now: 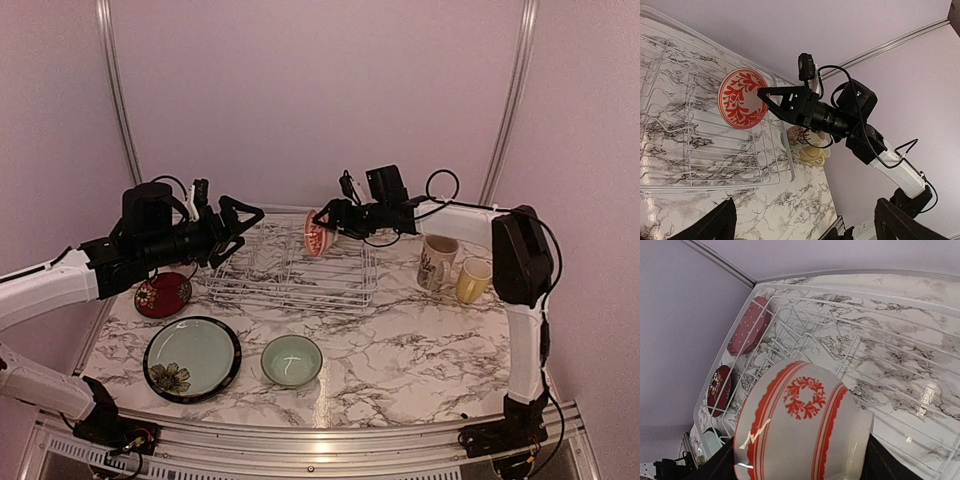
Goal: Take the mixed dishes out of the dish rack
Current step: Pass from the right arm to the left
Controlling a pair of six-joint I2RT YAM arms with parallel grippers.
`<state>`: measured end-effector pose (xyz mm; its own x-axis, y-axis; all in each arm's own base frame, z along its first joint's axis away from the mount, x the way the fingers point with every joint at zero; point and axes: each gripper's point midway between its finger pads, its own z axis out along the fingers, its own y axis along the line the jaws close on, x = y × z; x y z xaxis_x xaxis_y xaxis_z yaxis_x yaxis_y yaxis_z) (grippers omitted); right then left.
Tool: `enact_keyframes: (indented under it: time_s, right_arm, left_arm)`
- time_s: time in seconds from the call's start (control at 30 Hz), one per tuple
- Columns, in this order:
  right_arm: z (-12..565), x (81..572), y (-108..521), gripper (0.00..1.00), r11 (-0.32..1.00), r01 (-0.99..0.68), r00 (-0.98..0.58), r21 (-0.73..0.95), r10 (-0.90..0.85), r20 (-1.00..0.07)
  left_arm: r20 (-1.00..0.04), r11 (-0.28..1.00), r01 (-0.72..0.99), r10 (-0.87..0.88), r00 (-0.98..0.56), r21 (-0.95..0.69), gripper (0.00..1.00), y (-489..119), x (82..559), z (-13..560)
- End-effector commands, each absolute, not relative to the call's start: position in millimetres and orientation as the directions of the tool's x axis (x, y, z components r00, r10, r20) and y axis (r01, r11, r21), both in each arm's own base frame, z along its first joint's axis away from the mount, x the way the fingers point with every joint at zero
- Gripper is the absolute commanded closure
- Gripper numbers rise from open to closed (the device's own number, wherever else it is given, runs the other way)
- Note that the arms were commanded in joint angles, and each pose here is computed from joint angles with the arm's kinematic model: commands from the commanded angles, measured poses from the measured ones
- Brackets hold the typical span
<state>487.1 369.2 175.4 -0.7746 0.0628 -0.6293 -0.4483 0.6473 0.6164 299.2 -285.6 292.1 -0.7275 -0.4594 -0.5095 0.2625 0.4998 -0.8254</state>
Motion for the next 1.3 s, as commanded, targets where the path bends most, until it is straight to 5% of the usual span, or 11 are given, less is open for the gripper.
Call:
enact_keyframes:
  time_s: [0.0, 0.33, 0.87, 1.27]
  right_arm:
    - [248, 487, 374, 0.58, 0.472, -0.529, -0.721, 0.706, 0.189, -0.667]
    - [254, 487, 360, 0.58, 0.417, -0.481, -0.748, 0.771, 0.264, -0.609]
    - [297, 455, 366, 0.58, 0.064, -0.477, -0.823, 0.876, 0.317, -0.472]
    - [312, 436, 362, 0.58, -0.037, -0.495, -0.829, 0.868, 0.319, -0.459]
  left_arm:
    - [-0.441, 0.381, 0.271, -0.485, -0.756, -0.884, 0.01, -292, 307, 292]
    - [-0.358, 0.331, 0.193, -0.563, -0.745, -0.924, 0.01, -283, 347, 288]
    - [-0.226, 0.2, 0.137, -0.547, -0.806, -0.97, 0.15, -351, 405, 263]
    - [-0.263, 0.329, 0.078, -0.566, -0.781, -0.941, 0.24, -360, 423, 242]
